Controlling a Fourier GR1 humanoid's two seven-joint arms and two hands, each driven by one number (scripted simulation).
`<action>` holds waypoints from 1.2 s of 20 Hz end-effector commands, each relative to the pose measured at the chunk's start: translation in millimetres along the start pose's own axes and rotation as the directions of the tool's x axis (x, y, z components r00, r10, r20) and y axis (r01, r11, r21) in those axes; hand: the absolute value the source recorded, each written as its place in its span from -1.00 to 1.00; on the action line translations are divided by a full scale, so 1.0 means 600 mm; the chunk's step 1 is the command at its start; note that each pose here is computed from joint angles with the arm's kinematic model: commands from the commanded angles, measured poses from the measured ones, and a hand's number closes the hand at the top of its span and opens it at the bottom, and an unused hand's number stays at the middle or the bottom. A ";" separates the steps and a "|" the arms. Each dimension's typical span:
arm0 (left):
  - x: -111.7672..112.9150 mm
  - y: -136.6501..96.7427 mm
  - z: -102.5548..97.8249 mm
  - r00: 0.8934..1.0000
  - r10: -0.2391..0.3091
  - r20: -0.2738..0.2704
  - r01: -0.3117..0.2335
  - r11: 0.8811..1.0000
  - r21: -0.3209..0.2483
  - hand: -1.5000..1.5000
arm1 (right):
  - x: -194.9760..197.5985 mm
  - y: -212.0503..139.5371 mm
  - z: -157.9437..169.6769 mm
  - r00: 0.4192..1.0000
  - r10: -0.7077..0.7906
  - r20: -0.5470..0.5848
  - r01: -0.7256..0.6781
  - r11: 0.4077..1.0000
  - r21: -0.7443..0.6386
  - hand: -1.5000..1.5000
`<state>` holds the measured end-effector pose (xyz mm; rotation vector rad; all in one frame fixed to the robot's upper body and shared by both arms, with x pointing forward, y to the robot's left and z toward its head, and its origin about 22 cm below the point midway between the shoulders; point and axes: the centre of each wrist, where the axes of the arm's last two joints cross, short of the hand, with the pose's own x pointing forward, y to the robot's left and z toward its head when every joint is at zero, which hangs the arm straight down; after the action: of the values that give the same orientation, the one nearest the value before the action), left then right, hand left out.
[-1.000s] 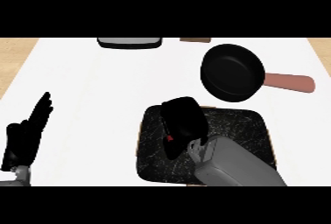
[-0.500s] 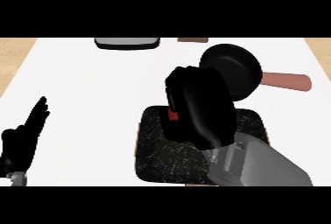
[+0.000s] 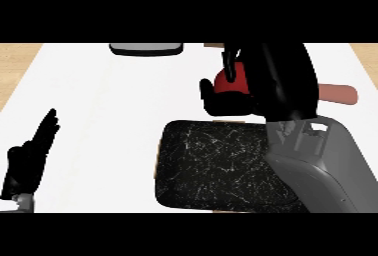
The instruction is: Pick the tomato from the tray and place it in the pot
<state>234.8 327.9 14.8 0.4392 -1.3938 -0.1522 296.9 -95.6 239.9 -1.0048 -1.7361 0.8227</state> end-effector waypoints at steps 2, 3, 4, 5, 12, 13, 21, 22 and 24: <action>0.012 -0.014 0.001 1.000 0.000 -0.013 0.000 1.000 -0.010 0.00 | -0.057 -0.006 -0.064 0.999 -0.046 -0.027 0.045 0.999 -0.023 1.00; -0.014 0.014 -0.009 1.000 -0.014 -0.007 0.014 1.000 0.004 0.00 | -0.065 0.010 -0.066 0.998 -0.064 -0.020 0.063 0.997 -0.050 1.00; 0.013 0.000 0.011 1.000 0.013 -0.016 -0.013 1.000 0.002 0.00 | -0.075 0.007 -0.078 0.999 -0.047 -0.018 0.046 0.998 -0.040 1.00; 0.029 -0.001 0.000 1.000 0.014 -0.002 -0.014 1.000 -0.008 0.00 | -0.075 -0.036 -0.100 0.998 -0.068 -0.014 0.067 0.997 -0.039 1.00; 0.020 -0.008 0.009 1.000 0.002 0.009 -0.002 0.999 -0.032 0.00 | -0.131 -0.001 -0.192 0.999 -0.025 -0.043 0.024 0.999 -0.022 1.00; -0.010 -0.003 0.004 1.000 0.007 0.003 -0.007 1.000 0.002 0.00 | -0.171 0.013 -0.183 0.999 -0.040 -0.027 0.040 0.999 -0.020 1.00; 0.017 0.005 -0.019 1.000 0.004 0.029 -0.003 0.999 -0.046 0.00 | -0.208 0.072 -0.233 0.994 0.101 -0.049 -0.099 0.994 0.034 1.00; 0.028 0.015 -0.015 1.000 0.012 0.023 -0.012 1.000 -0.028 0.00 | -0.218 0.091 -0.225 0.990 0.132 -0.047 -0.130 0.991 0.043 1.00; 0.020 0.006 -0.031 1.000 0.008 0.020 -0.007 0.999 -0.040 0.00 | -0.249 0.074 -0.234 0.994 0.088 -0.066 -0.084 0.994 0.067 1.00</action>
<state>247.1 325.2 27.0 0.4077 -1.4106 -0.1780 463.6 -183.6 195.2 -1.0761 -1.6425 0.8651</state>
